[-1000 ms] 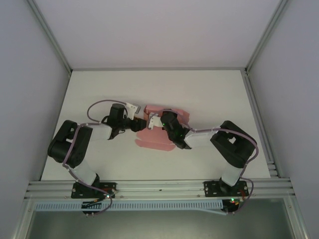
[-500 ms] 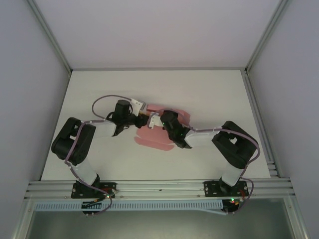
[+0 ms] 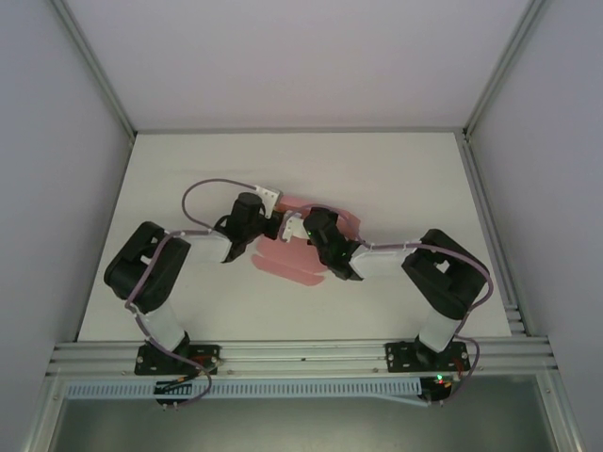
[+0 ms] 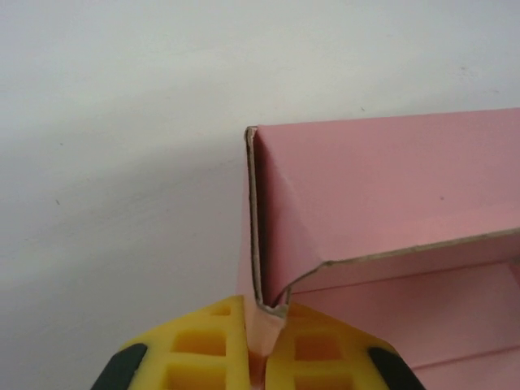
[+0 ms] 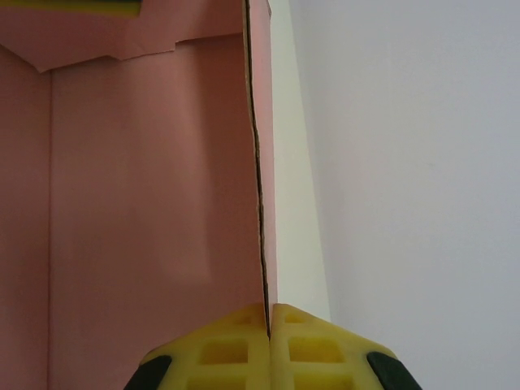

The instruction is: Assemble paper box

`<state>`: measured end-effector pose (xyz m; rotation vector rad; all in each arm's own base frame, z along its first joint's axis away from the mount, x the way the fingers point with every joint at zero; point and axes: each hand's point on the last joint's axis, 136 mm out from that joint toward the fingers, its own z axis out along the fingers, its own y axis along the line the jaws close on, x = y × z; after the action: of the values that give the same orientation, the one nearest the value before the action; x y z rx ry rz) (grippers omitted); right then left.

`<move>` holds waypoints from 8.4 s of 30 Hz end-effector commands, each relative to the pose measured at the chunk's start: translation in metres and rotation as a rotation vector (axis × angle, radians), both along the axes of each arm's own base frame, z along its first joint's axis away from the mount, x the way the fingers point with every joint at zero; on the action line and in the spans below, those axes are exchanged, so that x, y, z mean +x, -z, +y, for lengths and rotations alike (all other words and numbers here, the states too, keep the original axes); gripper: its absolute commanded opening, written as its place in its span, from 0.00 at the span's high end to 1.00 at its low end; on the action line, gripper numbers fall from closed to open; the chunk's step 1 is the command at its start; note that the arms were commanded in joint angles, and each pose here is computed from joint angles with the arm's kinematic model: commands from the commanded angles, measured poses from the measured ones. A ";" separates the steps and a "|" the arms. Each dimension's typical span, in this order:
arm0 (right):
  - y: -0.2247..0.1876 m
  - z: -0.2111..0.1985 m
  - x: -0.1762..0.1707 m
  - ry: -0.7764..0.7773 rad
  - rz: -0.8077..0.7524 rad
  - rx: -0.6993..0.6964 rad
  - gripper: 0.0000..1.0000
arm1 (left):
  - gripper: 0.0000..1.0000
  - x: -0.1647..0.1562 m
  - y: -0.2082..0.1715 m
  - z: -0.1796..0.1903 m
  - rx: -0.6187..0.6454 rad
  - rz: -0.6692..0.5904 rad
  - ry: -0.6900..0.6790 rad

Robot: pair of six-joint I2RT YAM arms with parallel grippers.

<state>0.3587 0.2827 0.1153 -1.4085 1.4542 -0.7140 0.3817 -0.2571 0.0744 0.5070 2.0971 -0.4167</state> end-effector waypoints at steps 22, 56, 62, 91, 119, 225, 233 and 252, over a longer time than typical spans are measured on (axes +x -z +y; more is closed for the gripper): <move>0.028 -0.010 -0.018 0.040 0.138 0.014 1.00 | 0.80 -0.009 0.023 0.023 0.055 -0.057 -0.193; 0.015 -0.005 -0.026 0.046 0.248 0.168 0.86 | 1.00 0.001 0.016 0.039 0.159 -0.123 -0.255; -0.031 0.022 -0.051 -0.081 0.364 0.397 0.49 | 1.00 -0.014 0.011 -0.007 0.048 -0.103 -0.031; -0.022 -0.003 0.019 0.330 0.649 0.792 0.19 | 0.81 -0.021 -0.005 -0.027 -0.017 -0.089 0.066; 0.069 -0.002 -0.035 0.522 1.029 0.797 0.56 | 1.00 0.023 0.007 0.021 0.117 -0.236 -0.418; -0.120 -0.036 -0.029 0.083 0.629 1.017 0.00 | 1.00 -0.053 -0.114 0.037 -0.042 -0.016 -0.172; -0.115 -0.019 -0.010 0.115 0.515 1.069 0.00 | 1.00 -0.052 -0.110 0.025 -0.091 0.024 -0.151; -0.038 -0.092 -0.072 0.629 0.588 1.289 0.00 | 1.00 -0.048 -0.099 0.072 -0.055 0.017 -0.360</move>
<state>0.3059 0.2012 0.1800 -0.1825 2.1129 0.3591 0.3309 -0.1957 0.1625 0.1534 2.1668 -0.2853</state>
